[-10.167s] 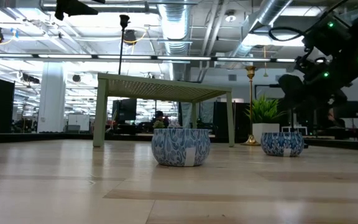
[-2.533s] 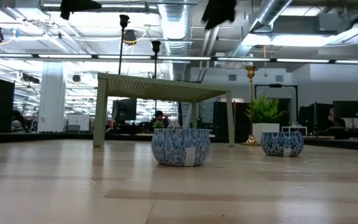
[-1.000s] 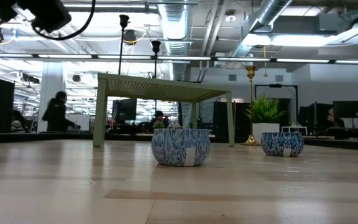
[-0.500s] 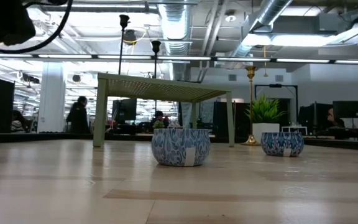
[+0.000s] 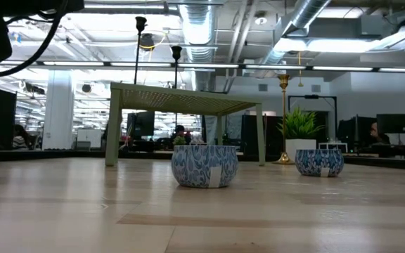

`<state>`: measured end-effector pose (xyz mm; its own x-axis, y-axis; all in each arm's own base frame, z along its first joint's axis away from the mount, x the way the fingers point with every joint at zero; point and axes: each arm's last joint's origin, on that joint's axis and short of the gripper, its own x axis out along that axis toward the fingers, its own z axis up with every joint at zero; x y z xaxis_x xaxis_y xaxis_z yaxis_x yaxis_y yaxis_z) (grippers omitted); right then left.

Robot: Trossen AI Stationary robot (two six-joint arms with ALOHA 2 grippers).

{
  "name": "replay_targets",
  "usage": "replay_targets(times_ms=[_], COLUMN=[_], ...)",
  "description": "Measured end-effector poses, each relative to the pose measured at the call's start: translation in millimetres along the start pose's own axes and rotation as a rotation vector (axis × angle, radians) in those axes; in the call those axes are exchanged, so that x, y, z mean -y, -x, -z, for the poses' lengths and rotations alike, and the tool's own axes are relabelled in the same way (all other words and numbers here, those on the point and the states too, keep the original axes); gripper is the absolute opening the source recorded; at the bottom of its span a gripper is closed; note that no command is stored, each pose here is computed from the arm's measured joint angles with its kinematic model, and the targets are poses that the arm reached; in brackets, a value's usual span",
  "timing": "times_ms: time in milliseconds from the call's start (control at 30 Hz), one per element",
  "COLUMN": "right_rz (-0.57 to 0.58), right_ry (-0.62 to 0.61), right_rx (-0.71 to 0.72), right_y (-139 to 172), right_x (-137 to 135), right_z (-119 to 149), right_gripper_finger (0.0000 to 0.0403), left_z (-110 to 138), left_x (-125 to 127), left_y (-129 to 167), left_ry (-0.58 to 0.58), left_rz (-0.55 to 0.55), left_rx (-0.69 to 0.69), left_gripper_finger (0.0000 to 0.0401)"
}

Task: Pick & Place candle stick holders
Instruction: Put the black candle holder on the shelf aligned with the other black candle holders

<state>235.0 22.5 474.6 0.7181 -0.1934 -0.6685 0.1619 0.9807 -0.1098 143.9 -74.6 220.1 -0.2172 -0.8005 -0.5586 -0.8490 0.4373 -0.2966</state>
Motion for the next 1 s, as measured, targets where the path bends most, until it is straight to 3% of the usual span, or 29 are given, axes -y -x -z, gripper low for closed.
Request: replay_targets(times_ms=[767, 1000], right_rz=[0.000, 0.001], right_ry=[0.004, 0.007], right_rx=[0.000, -0.002], right_y=[0.0, 0.0], right_x=[0.0, 0.0], right_z=[0.0, 0.2], right_gripper_finger=[0.0221, 0.0221], left_z=[-6.3, -5.4], left_x=[7.6, 7.9], left_y=[-26.2, -26.1], left_ry=[-0.069, -0.070], left_rz=[-0.056, -0.048], left_rx=[-0.104, -0.136], left_gripper_finger=[0.0174, 0.0124])
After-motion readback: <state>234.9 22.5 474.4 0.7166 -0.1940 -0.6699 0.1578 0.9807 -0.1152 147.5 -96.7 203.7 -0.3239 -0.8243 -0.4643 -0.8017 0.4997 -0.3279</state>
